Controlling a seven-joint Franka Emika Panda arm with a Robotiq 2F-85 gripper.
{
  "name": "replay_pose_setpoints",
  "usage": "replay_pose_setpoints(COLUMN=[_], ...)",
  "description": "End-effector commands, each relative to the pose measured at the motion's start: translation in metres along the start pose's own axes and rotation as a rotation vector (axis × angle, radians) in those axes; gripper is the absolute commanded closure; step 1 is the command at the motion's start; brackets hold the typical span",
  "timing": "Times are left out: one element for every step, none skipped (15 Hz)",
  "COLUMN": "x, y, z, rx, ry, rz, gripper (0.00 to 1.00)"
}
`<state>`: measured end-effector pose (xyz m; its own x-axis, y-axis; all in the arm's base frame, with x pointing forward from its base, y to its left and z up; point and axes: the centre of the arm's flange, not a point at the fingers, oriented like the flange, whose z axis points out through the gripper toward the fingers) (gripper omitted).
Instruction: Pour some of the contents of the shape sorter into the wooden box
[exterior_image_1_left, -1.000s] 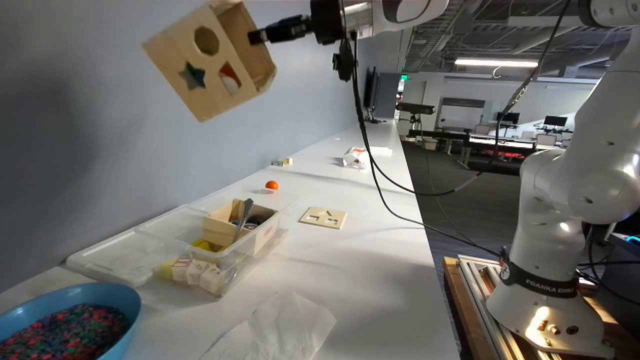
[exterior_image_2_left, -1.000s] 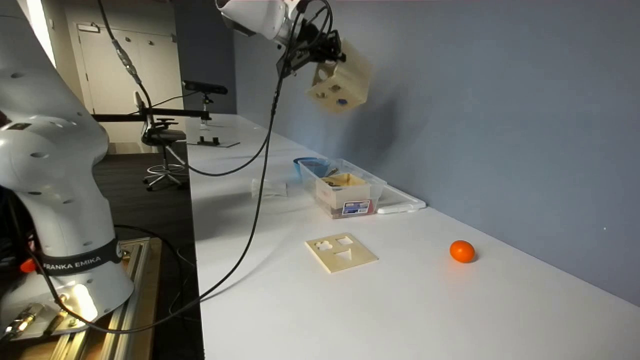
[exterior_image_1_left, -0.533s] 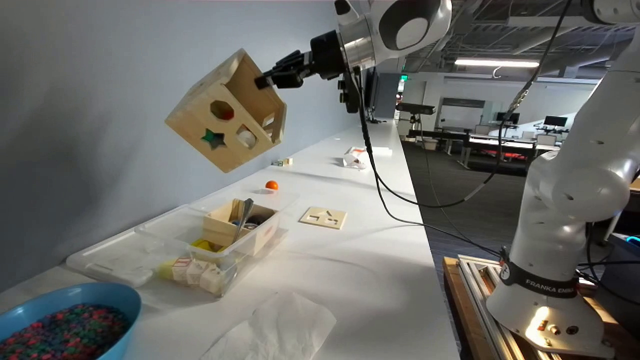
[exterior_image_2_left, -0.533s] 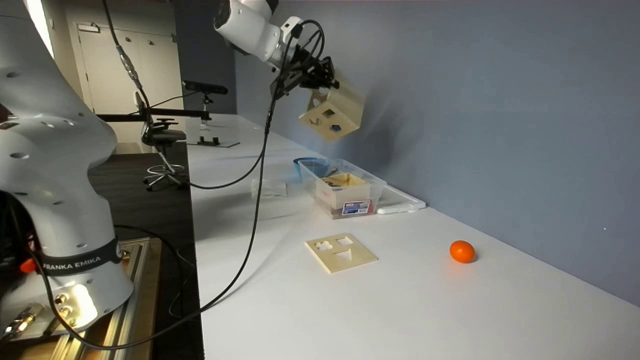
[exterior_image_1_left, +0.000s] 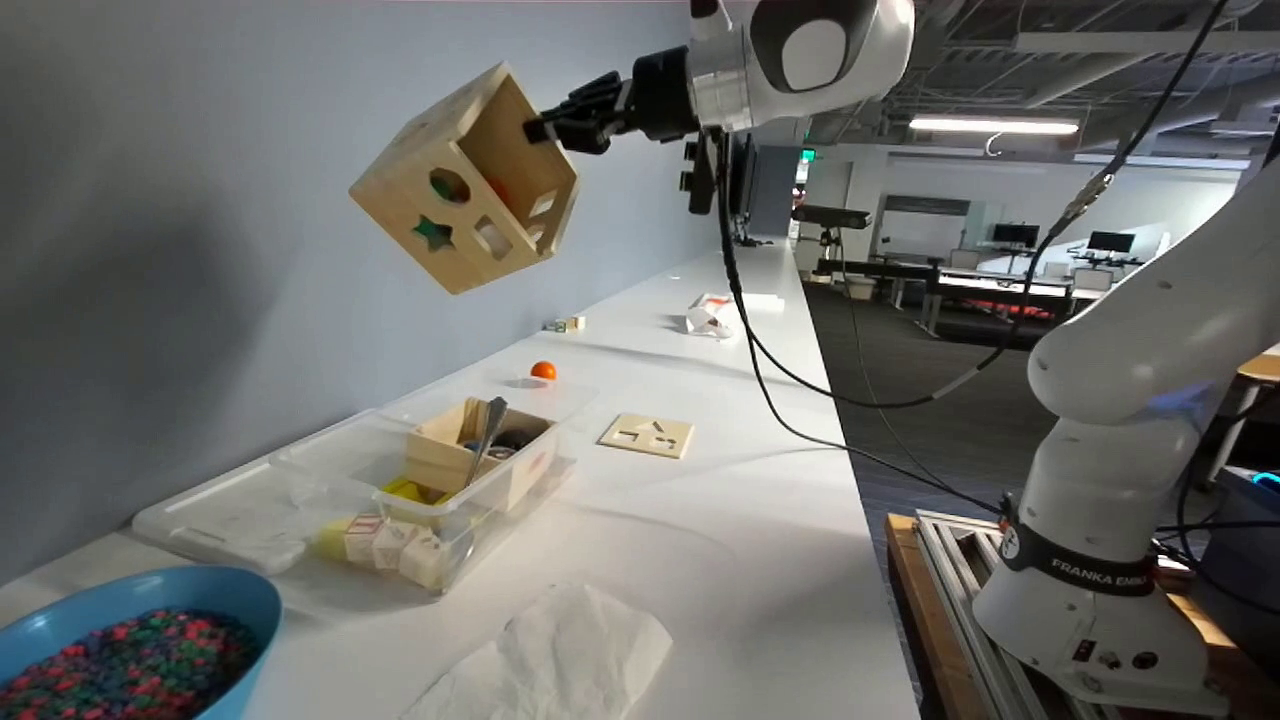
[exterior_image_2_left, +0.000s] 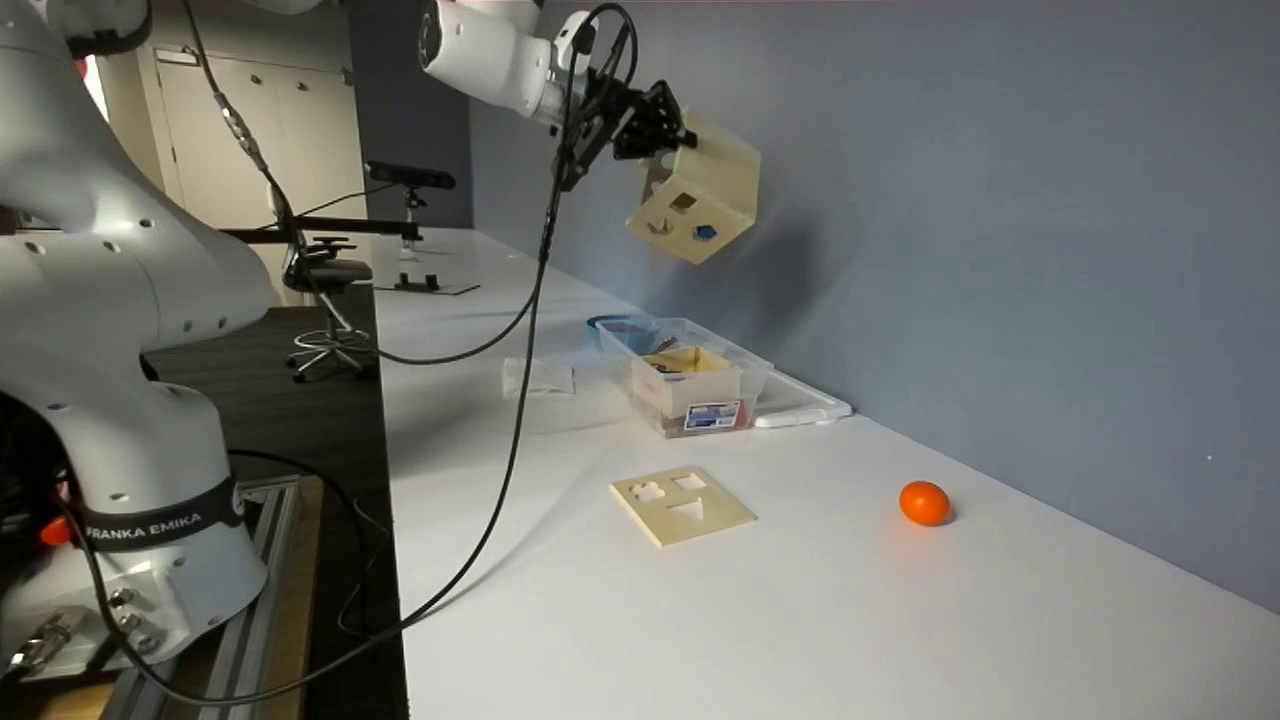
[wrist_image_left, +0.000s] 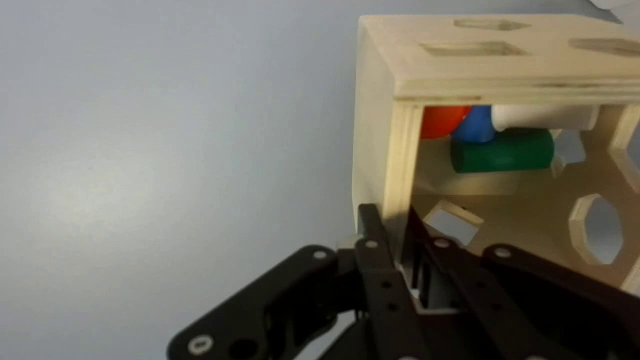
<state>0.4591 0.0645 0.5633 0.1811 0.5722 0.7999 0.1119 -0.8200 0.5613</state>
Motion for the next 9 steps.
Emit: replay_pose_setpoints(x=[-0.026,-0.034,-0.035,-0.036,-0.039,-0.038,-0.034,-0.031,-0.027], y=[-0.046,-0.053,-0.055,-0.054,-0.053,-0.049,-0.045,-0.042,-0.039], z=[0.022,0.030,0.033,0.036,0.042,0.043,0.043,0.042,0.040], rx=[-0.083,-0.089,-0.091,-0.093,-0.104,-0.124,-0.146,-0.165,-0.188], ry=[0.119,0.144,0.161,0.178,0.190,0.202,0.214,0.230,0.244], rz=[-0.107,-0.134,-0.171,-0.192,-0.214,-0.229,-0.239,-0.245,-0.240], gripper=[0.97,0.97,0.97,0.97,0.97,0.97,0.97,0.97,0.97])
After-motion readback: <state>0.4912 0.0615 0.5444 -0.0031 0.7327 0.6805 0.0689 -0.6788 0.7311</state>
